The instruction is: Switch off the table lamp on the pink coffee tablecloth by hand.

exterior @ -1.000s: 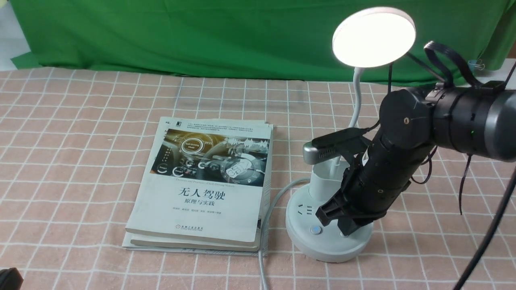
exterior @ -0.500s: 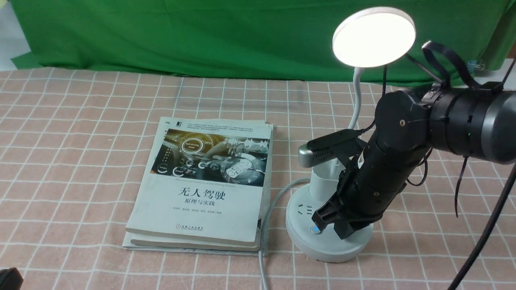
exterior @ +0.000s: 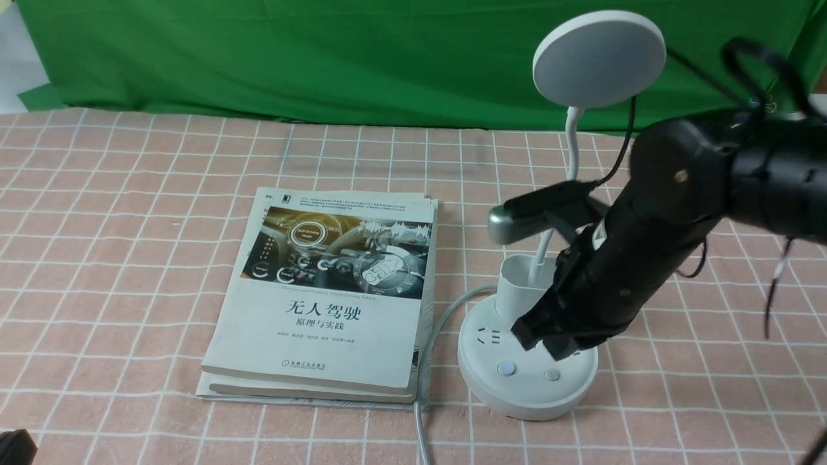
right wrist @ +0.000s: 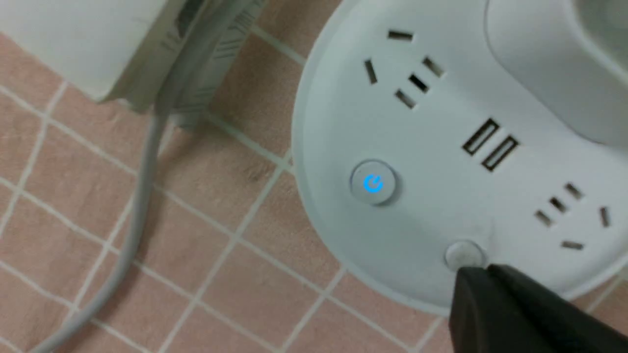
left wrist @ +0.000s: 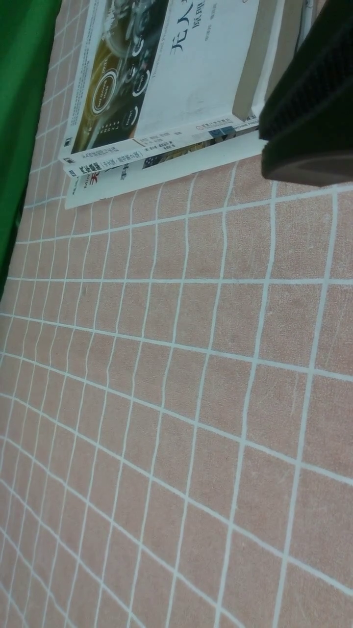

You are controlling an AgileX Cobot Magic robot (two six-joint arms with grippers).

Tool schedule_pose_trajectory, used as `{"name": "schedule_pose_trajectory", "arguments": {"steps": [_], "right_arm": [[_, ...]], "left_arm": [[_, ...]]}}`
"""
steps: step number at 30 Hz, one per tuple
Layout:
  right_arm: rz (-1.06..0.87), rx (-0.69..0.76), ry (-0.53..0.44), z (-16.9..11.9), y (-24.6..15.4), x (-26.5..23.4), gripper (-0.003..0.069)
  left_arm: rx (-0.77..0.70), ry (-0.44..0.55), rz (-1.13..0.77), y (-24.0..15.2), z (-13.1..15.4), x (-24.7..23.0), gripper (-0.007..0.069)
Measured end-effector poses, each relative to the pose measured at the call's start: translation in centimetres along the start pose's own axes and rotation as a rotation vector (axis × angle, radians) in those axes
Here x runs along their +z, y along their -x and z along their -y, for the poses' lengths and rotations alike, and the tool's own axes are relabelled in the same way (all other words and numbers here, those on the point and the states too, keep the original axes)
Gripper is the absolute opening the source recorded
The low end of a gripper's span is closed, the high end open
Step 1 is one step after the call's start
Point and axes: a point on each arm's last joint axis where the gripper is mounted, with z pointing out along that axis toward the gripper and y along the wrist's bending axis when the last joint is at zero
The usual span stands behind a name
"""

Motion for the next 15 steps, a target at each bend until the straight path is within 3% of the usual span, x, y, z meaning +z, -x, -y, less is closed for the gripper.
{"name": "schedule_pose_trajectory", "arguments": {"steps": [6,15], "right_arm": [[0.052,-0.013,-0.014,-0.4,-2.6,-3.8,0.0045],[0.194,-0.012,-0.020,-1.0,-10.9,-8.0,0.0054]], "left_arm": [[0.000,0.000,0.000,0.0,0.0,0.0,0.0006],[0.000,0.000,0.000,0.0,0.0,0.0,0.0006]]}}
